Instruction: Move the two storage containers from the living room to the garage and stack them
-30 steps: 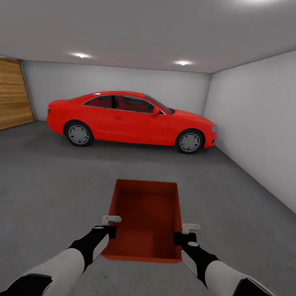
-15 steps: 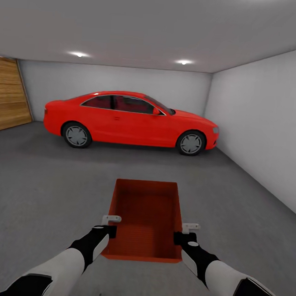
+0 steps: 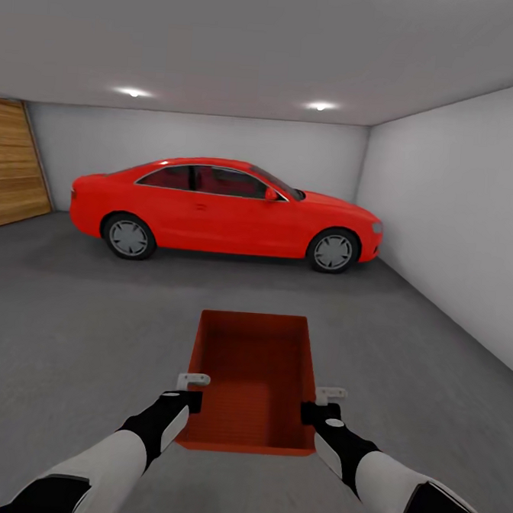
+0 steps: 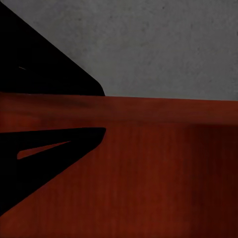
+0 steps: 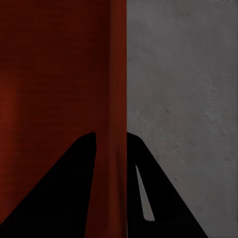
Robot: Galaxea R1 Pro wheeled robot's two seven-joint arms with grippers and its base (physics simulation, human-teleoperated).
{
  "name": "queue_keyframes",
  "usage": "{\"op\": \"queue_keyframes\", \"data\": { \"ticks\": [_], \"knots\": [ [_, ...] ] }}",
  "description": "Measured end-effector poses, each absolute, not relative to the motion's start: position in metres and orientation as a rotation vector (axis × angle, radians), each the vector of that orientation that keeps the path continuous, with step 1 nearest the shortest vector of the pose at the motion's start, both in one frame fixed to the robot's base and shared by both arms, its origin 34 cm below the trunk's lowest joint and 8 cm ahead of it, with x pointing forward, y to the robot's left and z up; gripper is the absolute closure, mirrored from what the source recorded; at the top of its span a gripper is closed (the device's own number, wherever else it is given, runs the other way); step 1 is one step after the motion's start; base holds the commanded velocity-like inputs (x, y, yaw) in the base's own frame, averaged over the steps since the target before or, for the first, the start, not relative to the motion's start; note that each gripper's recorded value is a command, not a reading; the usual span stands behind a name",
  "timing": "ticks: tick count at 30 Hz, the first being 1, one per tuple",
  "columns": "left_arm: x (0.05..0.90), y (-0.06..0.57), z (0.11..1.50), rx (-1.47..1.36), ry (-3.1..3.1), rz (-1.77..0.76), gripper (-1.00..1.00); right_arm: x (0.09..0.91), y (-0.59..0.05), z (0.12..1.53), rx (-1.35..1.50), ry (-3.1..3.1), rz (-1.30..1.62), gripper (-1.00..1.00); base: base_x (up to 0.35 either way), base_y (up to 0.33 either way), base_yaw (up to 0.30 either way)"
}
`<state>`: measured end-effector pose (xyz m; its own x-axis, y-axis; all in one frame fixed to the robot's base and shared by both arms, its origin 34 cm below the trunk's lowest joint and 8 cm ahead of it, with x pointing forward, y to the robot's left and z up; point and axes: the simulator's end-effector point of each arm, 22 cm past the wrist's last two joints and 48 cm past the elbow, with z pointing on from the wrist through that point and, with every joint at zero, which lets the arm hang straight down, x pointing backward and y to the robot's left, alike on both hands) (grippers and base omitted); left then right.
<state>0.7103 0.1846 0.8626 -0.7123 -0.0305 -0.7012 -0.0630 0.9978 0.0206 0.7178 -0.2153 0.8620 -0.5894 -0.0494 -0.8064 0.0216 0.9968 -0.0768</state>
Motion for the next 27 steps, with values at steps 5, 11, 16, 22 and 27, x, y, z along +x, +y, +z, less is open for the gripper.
{"op": "queue_keyframes", "data": {
  "ticks": [5,11,16,22,27],
  "knots": [
    [0.7102,0.1845,0.8626,-0.064,2.364,0.055,1.0,0.7178,-0.2153,0.862,-0.019,2.199,-0.097,1.0,0.321,0.0,0.0],
    [0.7099,0.1847,0.8622,-0.065,2.365,0.055,1.0,0.7175,-0.2151,0.8616,-0.019,2.2,-0.097,1.0,0.321,0.0,0.0],
    [0.7099,0.1847,0.8621,-0.065,2.365,0.055,1.0,0.7175,-0.2152,0.8615,-0.02,2.2,-0.097,1.0,0.321,0.0,0.0],
    [0.7099,0.1847,0.8621,-0.065,2.365,0.055,1.0,0.7174,-0.2152,0.8615,-0.02,2.2,-0.097,1.0,0.321,0.0,0.0],
    [0.7099,0.1847,0.8621,-0.065,2.365,0.055,1.0,0.7175,-0.2152,0.8615,-0.02,2.2,-0.097,1.0,0.321,0.0,0.0]
  ]
}}
